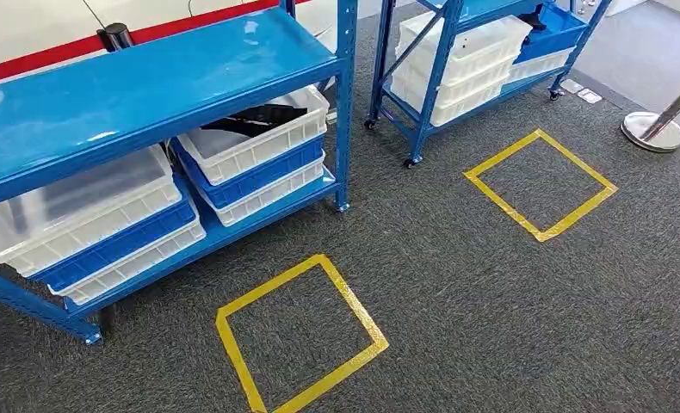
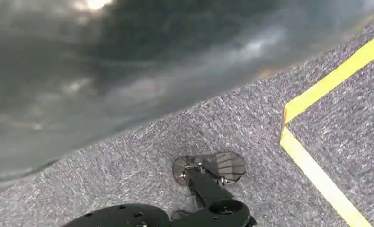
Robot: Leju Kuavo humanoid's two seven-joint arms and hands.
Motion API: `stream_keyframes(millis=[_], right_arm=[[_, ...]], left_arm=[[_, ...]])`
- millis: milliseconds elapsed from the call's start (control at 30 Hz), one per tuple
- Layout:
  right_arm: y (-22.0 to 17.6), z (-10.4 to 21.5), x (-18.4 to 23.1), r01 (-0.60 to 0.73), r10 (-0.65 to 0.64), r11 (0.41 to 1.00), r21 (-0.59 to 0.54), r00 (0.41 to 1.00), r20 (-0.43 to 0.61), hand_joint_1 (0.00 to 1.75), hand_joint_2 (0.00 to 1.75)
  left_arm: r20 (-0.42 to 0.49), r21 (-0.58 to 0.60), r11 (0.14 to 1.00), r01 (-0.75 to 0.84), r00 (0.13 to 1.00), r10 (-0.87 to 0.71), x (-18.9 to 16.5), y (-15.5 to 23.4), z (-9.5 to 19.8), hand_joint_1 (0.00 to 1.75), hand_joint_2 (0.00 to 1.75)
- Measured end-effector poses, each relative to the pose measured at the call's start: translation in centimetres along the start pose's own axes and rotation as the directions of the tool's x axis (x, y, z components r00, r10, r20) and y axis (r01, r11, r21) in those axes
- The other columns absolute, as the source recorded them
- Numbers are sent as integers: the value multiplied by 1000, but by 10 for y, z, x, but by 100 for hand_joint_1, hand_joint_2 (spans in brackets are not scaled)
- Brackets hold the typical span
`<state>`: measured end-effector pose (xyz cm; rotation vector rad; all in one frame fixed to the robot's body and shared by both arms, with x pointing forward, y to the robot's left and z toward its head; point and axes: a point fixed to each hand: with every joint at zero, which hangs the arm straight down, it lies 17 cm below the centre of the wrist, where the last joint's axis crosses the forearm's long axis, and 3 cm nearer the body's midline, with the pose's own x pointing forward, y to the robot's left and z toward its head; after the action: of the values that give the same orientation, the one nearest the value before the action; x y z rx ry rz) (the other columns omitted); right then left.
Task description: Take the parts from the cabinet and place them on the table.
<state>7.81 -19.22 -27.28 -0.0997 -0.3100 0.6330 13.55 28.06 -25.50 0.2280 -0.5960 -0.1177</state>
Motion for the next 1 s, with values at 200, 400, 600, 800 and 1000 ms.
stream_keyframes(millis=[200,400,600,800,1000], right_arm=[[-1,0,0,-6,6,1000,-2,1000,2,0,0],[-1,0,0,-6,6,1000,-2,1000,2,0,0],[-1,0,0,-6,6,1000,-2,1000,2,0,0],[-1,0,0,-6,6,1000,-2,1000,2,0,0],[-1,0,0,-6,6,1000,-2,1000,2,0,0]], left_arm=[[-5,-15,1000,-8,1000,8,-1,-3,1,0,0],[-4,-16,1000,-7,1000,7,-1,-3,1,0,0],[-4,-16,1000,-6,1000,5,-1,-3,1,0,0],[-4,-16,1000,-6,1000,5,-1,-3,1,0,0],[-4,-16,1000,-6,1000,5,-1,-3,1,0,0]])
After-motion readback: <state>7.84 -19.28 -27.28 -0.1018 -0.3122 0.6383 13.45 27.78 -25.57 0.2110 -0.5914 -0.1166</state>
